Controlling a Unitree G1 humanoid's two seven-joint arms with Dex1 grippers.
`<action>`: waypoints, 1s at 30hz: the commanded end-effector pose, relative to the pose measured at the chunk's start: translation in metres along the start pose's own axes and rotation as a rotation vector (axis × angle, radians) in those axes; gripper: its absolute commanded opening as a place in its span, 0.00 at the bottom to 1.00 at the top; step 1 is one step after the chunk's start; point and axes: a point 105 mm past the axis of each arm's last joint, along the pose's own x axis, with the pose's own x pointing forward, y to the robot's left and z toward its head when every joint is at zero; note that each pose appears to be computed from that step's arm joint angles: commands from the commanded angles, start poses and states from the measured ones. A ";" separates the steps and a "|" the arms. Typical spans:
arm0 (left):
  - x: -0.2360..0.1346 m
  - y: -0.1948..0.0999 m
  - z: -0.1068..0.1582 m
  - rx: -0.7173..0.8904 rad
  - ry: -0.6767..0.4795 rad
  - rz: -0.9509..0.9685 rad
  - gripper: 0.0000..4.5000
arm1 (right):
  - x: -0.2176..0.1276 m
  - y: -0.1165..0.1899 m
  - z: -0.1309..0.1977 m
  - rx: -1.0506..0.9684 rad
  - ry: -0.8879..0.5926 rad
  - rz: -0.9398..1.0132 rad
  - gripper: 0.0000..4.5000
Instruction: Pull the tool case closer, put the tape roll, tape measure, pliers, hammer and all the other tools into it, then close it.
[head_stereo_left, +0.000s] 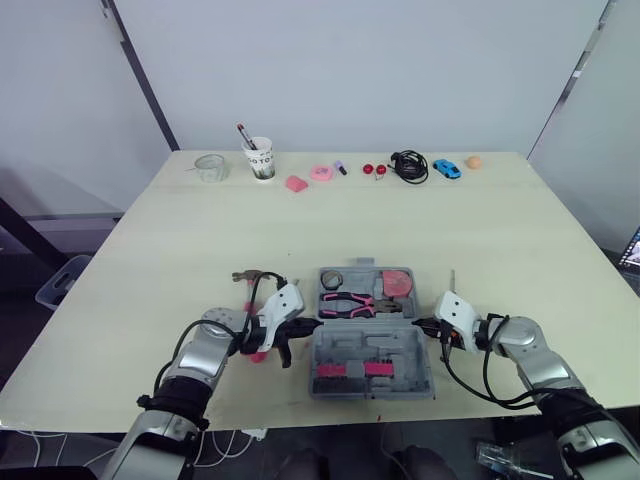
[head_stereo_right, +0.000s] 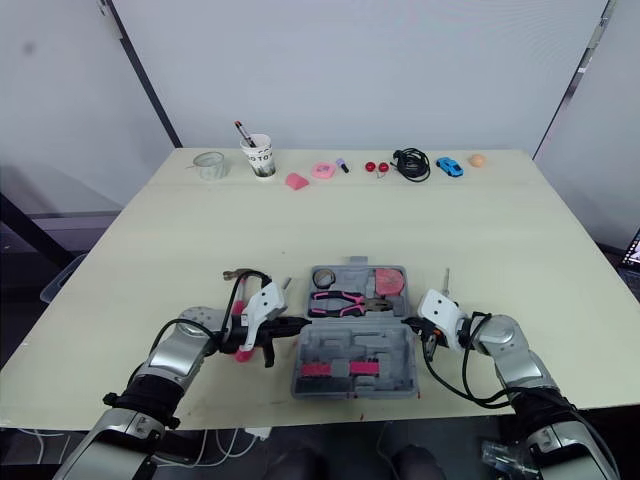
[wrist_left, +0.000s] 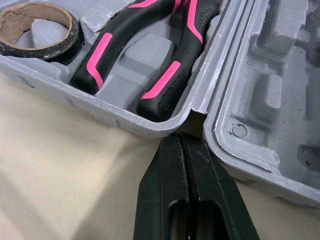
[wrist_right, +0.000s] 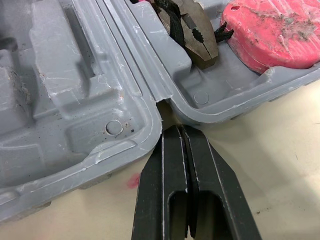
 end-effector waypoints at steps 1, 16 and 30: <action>0.012 -0.012 0.002 0.014 0.001 -0.058 0.01 | 0.007 0.005 0.014 -0.041 -0.052 0.017 0.00; 0.003 -0.002 0.003 0.023 -0.004 -0.017 0.01 | -0.011 -0.009 0.008 -0.035 -0.043 -0.043 0.00; -0.006 0.002 0.004 0.025 -0.009 0.011 0.01 | -0.023 -0.013 0.015 -0.048 -0.060 -0.064 0.00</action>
